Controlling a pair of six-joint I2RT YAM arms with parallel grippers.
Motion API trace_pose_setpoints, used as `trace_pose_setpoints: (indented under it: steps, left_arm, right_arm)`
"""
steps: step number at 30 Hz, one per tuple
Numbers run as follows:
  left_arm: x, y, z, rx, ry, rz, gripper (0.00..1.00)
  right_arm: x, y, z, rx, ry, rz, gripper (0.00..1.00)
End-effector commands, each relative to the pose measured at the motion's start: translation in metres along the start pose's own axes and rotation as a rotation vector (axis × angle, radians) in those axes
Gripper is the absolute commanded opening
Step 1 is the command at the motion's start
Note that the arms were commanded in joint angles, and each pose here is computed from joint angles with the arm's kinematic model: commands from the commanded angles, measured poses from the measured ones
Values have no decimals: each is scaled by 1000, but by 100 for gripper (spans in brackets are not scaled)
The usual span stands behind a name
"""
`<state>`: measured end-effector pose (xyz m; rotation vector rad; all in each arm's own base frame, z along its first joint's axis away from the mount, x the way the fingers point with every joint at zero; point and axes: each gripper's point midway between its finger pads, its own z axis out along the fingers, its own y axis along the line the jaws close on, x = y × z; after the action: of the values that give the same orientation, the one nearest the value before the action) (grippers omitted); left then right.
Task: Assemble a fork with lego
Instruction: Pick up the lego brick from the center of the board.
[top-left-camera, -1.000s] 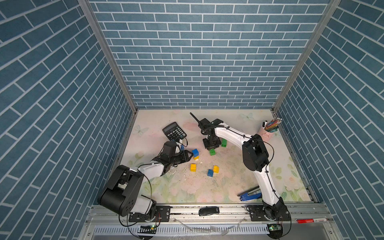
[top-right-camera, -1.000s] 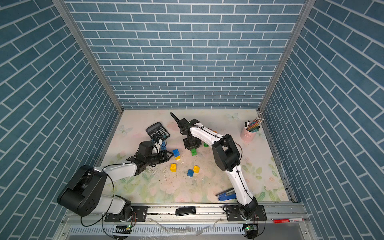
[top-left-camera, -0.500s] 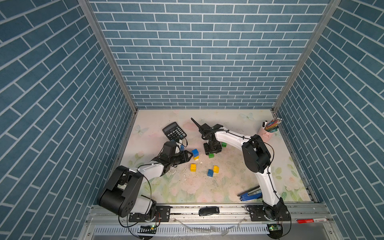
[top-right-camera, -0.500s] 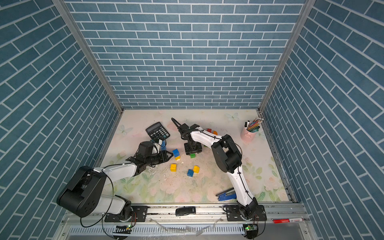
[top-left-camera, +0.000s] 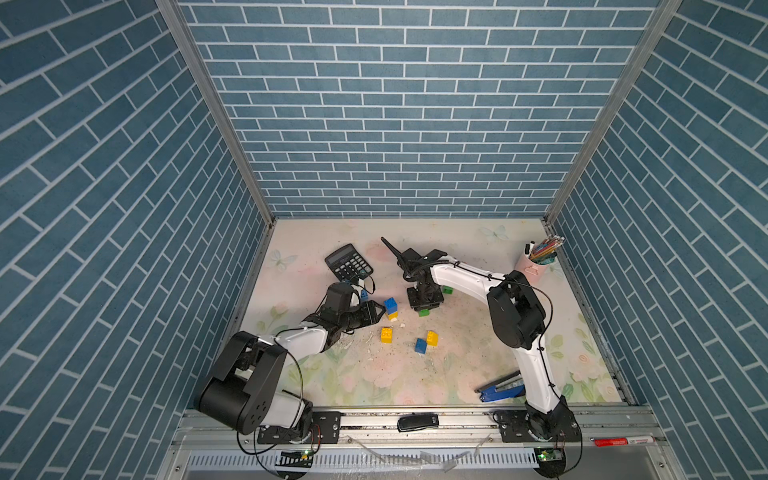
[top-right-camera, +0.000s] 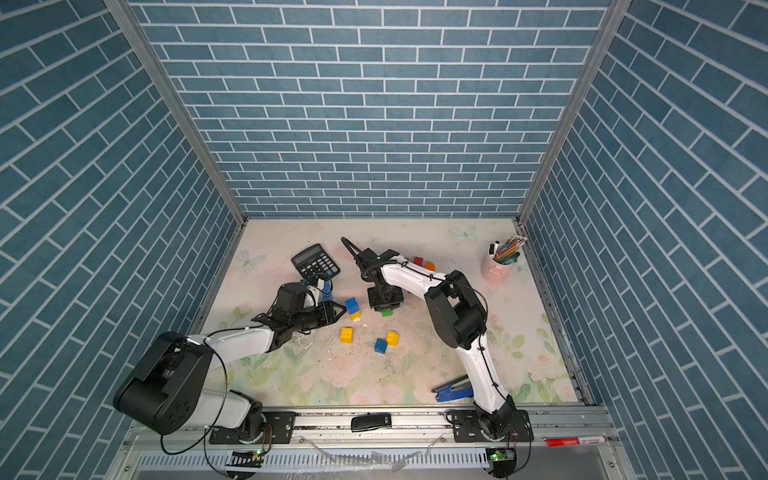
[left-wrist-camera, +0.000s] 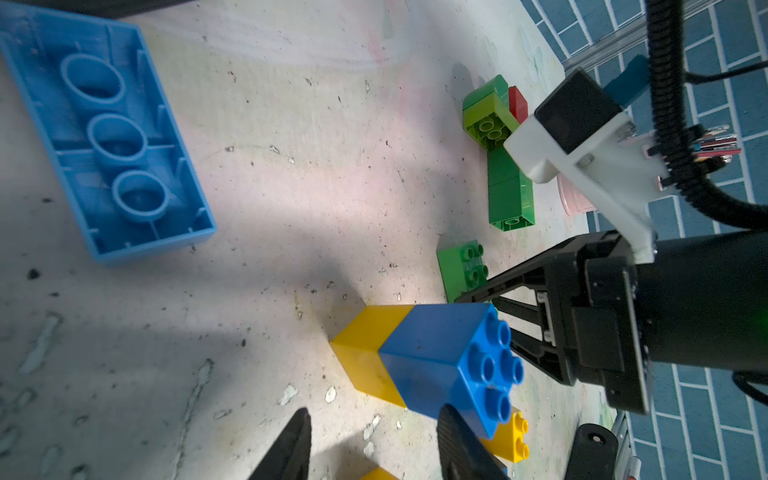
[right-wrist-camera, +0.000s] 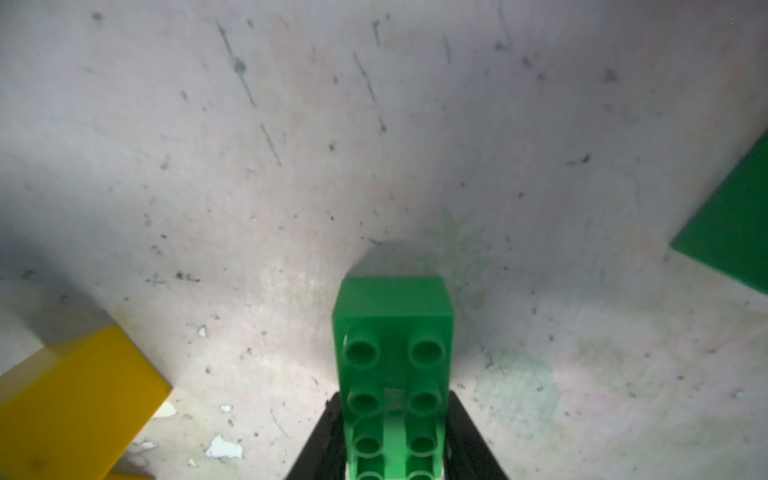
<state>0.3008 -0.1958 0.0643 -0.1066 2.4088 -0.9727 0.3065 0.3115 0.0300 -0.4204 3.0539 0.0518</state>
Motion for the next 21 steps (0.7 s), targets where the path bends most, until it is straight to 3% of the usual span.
trace_pose_setpoints:
  steps: [1,5,13,18,21]
  left_arm:
    - [3,1,-2,-5,2,16,51]
    - [3,1,-1,-6,2,14,51]
    - [-7,7,-3,-1,-32,-29,50]
    - [-12,6,-2,11,-34,-32,49]
    - [-13,4,-1,20,-30,-31,49]
  right_arm:
    - [-1,0,-27,-9,-39,14,31]
    - [-4,1,-43,-18,-71,18,28]
    - [-24,37,-109,-122,-181,-34,24]
    - [-25,69,-126,-136,-185,-121,19]
    - [-26,85,-112,-123,-148,-160,17]
